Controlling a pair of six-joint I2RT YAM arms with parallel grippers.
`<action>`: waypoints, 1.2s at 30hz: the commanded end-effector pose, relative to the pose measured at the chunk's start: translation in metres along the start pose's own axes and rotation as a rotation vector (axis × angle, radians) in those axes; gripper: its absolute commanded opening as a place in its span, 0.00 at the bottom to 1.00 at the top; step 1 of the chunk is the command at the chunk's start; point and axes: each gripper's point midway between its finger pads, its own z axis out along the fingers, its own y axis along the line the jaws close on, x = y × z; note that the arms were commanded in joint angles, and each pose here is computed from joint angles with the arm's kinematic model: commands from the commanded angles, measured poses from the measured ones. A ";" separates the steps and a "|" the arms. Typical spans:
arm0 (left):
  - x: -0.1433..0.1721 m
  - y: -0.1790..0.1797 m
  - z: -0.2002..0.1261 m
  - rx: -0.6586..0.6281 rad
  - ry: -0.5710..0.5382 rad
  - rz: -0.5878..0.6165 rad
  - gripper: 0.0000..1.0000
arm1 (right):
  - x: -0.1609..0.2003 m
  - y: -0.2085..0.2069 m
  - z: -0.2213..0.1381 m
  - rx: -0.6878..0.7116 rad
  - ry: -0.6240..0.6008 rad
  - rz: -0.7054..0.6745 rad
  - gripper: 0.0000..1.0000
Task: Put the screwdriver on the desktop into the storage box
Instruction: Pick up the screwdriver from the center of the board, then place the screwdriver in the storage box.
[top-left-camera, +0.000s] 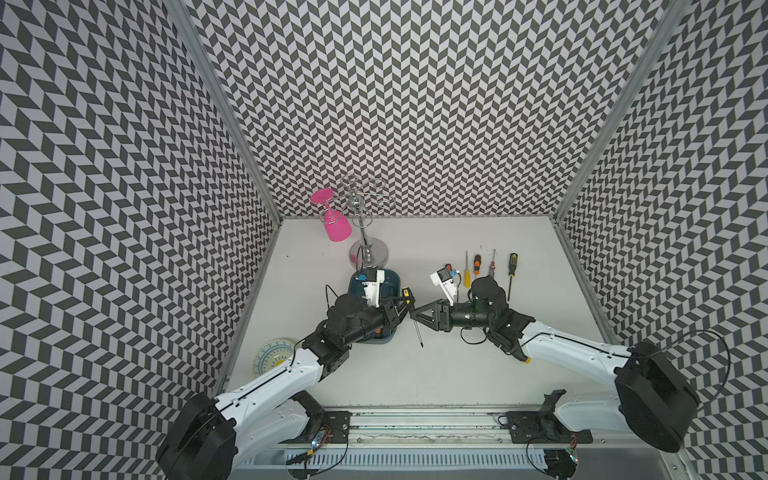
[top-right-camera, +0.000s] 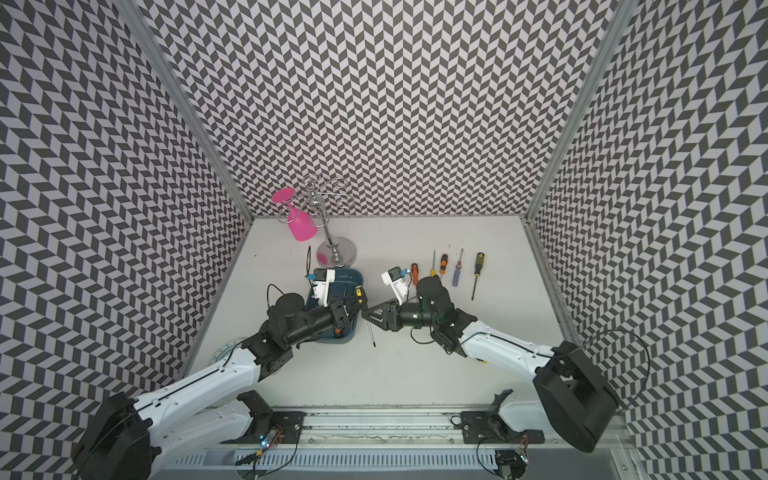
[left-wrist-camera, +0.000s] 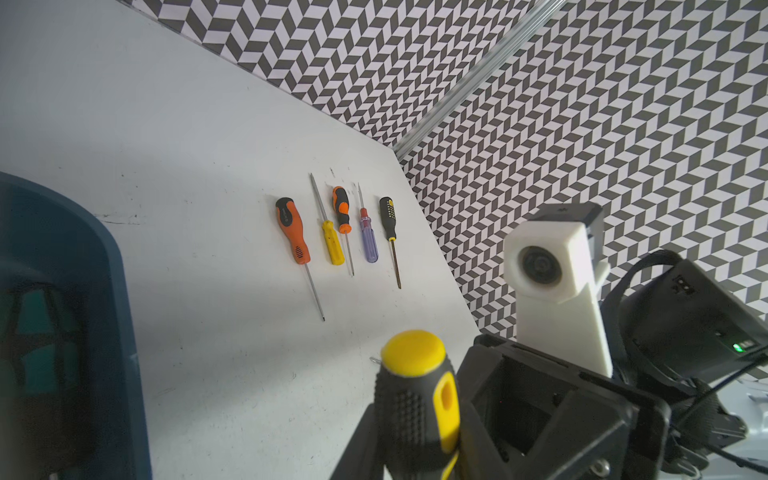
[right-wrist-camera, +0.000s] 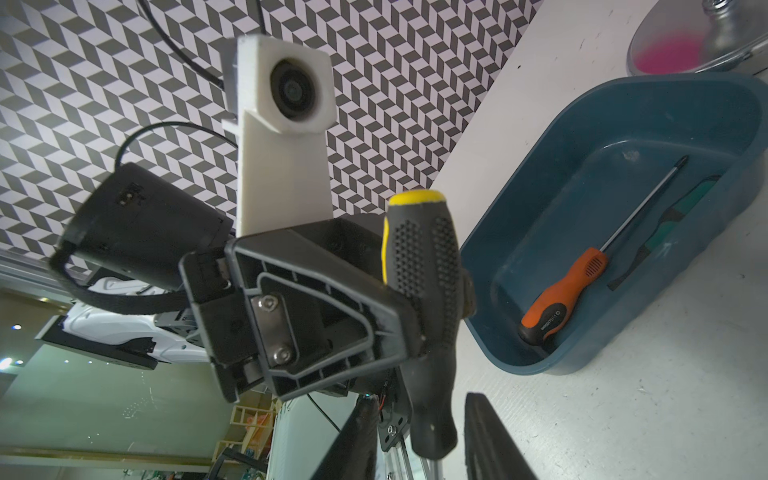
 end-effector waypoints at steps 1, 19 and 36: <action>-0.015 -0.007 0.000 -0.022 -0.021 0.051 0.00 | -0.002 0.004 -0.004 0.008 -0.019 -0.037 0.40; -0.031 0.042 -0.014 -0.323 0.052 0.087 0.00 | 0.017 -0.020 -0.021 0.132 -0.017 -0.045 0.42; -0.073 0.131 -0.024 -0.820 0.143 0.167 0.00 | 0.033 -0.047 -0.029 0.250 0.001 -0.056 0.42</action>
